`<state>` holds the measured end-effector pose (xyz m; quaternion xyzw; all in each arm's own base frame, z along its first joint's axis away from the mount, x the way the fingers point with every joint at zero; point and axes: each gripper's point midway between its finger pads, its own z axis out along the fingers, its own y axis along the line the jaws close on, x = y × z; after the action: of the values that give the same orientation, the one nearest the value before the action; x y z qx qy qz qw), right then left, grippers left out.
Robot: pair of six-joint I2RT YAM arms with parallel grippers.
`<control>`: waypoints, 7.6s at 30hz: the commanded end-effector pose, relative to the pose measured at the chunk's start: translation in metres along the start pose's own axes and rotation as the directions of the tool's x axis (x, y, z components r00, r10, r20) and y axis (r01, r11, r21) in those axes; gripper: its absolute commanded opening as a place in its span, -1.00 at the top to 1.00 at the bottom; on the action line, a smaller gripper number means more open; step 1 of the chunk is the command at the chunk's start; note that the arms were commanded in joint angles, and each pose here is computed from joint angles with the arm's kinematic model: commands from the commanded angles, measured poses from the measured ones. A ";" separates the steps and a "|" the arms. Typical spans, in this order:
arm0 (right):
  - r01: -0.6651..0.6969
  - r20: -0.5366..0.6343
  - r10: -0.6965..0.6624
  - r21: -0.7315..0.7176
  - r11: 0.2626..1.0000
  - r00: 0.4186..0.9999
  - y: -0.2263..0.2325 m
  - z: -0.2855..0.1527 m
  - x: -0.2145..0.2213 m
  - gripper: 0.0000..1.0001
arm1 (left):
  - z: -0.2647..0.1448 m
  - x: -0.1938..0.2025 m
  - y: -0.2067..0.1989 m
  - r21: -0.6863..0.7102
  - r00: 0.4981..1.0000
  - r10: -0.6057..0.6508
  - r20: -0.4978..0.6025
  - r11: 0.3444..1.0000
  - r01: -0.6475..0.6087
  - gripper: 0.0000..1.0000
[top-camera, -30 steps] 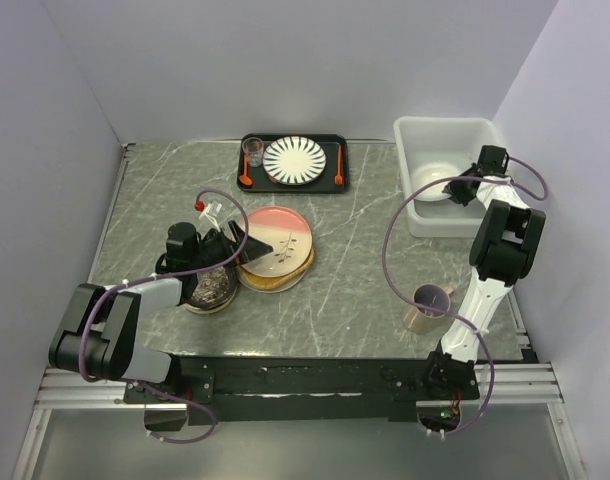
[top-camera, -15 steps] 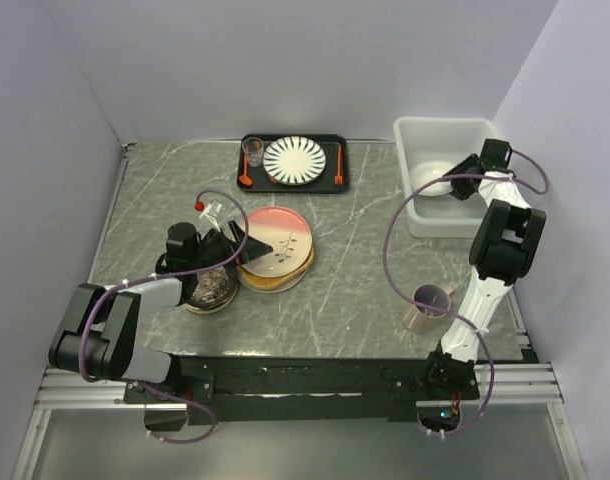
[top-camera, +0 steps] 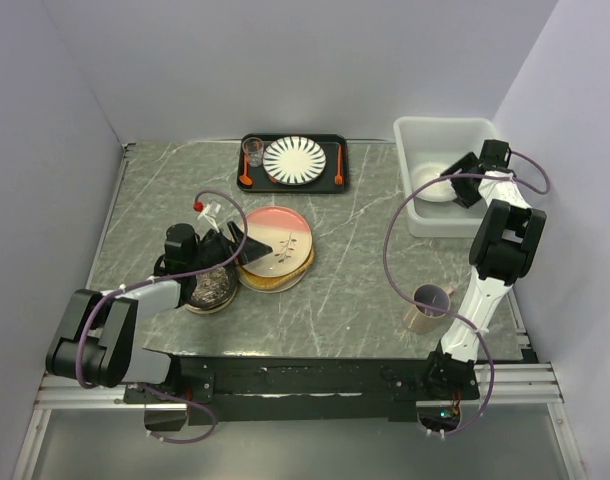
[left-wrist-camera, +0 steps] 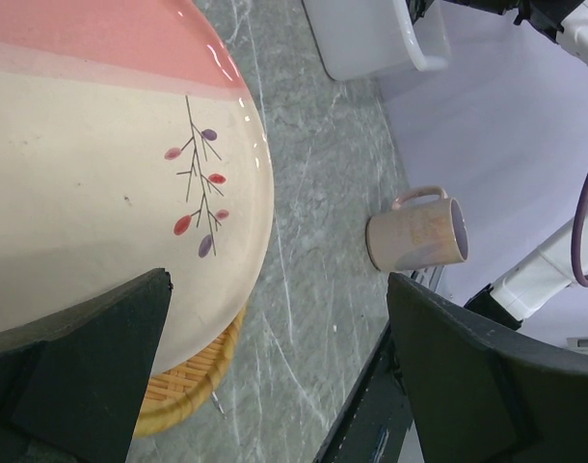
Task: Place the plates into the plastic bin on the countertop
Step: Place the plate in the plastic bin, then pick up the plate at the center of the board.
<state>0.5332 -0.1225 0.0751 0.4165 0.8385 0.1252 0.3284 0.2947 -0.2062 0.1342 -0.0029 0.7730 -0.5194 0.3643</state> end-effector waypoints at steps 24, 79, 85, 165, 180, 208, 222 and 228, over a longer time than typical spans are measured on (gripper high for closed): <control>0.119 0.386 -0.075 -0.091 0.989 0.920 0.063 -0.117 -0.056 -1.00 | 0.001 -0.008 -0.010 0.045 0.999 0.051 0.016 0.998 -0.052 -0.99; 0.451 -0.012 -0.554 -0.566 0.690 0.832 0.219 -0.138 0.282 -1.00 | -0.033 -0.084 0.057 -0.557 0.962 0.162 0.221 0.830 -0.012 -0.99; 0.417 -0.055 -0.558 -0.607 0.677 0.828 0.214 -0.137 0.299 -1.00 | -0.023 -0.080 0.057 -0.519 0.968 0.148 0.201 0.854 -0.023 -0.99; 0.169 -0.315 -0.602 -0.774 0.611 0.734 0.168 -0.121 0.390 0.09 | 0.027 -0.035 0.082 -0.447 0.995 0.087 0.045 0.893 -0.058 -0.95; 0.216 -0.264 -0.598 -0.762 0.610 0.757 0.176 -0.133 0.370 0.81 | 0.026 -0.032 0.090 -0.471 0.996 0.084 0.035 0.880 -0.058 -0.96; 0.169 -0.271 -0.562 -0.776 0.608 0.781 0.154 -0.143 0.352 0.68 | 0.025 -0.026 0.094 -0.477 0.997 0.080 0.021 0.877 -0.060 -0.96; 0.121 -0.310 -0.551 -0.783 0.610 0.775 0.152 -0.135 0.361 -0.21 | 0.026 -0.025 0.096 -0.480 0.997 0.081 0.011 0.875 -0.066 -0.93; 0.123 -0.326 -0.547 -0.766 0.631 0.771 0.147 -0.127 0.365 -0.24 | 0.028 -0.024 0.097 -0.478 0.997 0.076 0.004 0.876 -0.065 -0.93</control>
<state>0.3739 0.2610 0.0787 0.0373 0.8500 0.4744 0.2261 0.3694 -0.1753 0.0807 -0.0742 0.8565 -0.3104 0.4056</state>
